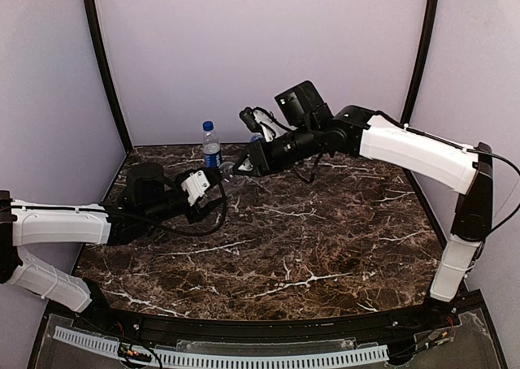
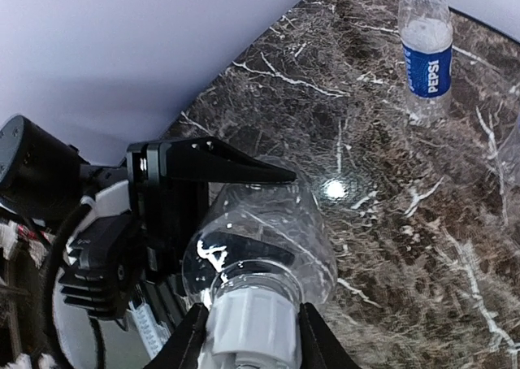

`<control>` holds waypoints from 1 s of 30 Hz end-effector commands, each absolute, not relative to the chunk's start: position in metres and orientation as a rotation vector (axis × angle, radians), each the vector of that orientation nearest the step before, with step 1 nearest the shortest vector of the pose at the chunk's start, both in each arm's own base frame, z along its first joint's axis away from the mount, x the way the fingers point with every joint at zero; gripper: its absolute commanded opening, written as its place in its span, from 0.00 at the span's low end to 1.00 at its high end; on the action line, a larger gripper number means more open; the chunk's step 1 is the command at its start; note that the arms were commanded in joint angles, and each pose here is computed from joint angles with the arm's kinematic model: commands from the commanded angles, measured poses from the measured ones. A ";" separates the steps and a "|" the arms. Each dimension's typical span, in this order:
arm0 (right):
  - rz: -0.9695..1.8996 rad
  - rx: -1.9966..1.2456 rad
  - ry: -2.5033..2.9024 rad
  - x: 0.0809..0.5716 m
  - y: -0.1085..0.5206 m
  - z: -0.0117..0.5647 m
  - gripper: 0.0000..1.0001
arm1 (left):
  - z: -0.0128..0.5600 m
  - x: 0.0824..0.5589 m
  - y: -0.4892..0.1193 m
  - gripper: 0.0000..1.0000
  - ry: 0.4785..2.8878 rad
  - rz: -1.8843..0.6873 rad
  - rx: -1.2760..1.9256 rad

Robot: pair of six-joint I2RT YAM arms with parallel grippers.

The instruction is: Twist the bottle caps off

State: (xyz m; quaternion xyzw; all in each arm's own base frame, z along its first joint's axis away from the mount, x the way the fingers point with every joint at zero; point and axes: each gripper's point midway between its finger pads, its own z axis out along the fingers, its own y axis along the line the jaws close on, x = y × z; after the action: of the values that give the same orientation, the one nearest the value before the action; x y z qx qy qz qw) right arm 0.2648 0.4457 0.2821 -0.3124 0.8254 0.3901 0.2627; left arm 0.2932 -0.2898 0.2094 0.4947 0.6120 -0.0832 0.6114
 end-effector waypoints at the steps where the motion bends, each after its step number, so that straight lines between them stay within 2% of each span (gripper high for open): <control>1: 1.022 -0.887 2.199 0.264 0.452 0.289 0.23 | 0.211 0.291 -0.290 0.60 1.395 -0.200 1.137; 3: 1.017 -0.918 2.175 0.263 0.453 0.292 0.05 | 0.211 0.290 -0.291 0.60 1.395 -0.204 1.140; 4: 1.009 -0.941 2.158 0.261 0.453 0.293 0.00 | 0.209 0.289 -0.292 0.60 1.395 -0.214 1.148; 7: 0.972 -1.110 2.065 0.248 0.453 0.290 0.00 | 0.199 0.277 -0.297 0.60 1.406 -0.281 1.213; 13: 0.828 -1.704 1.554 0.182 0.443 0.274 0.00 | 0.182 0.207 -0.321 0.56 1.326 -0.686 1.480; 18: 0.659 -2.056 1.076 0.148 0.429 0.250 0.00 | 0.181 0.184 -0.326 0.51 1.287 -0.838 1.559; 28: 0.145 -2.255 0.666 0.176 0.433 0.230 0.00 | 0.187 0.184 -0.330 0.49 1.260 -0.847 1.549; 30: 0.126 -2.249 0.677 0.179 0.432 0.232 0.07 | 0.187 0.186 -0.329 0.49 1.262 -0.833 1.541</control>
State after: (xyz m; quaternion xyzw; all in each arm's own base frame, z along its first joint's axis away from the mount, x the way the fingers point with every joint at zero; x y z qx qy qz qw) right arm 0.1646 0.4266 0.2350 -0.8592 0.3272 0.1247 0.3730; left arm 0.1953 -0.3183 0.1569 0.6210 0.5653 -0.3112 0.4449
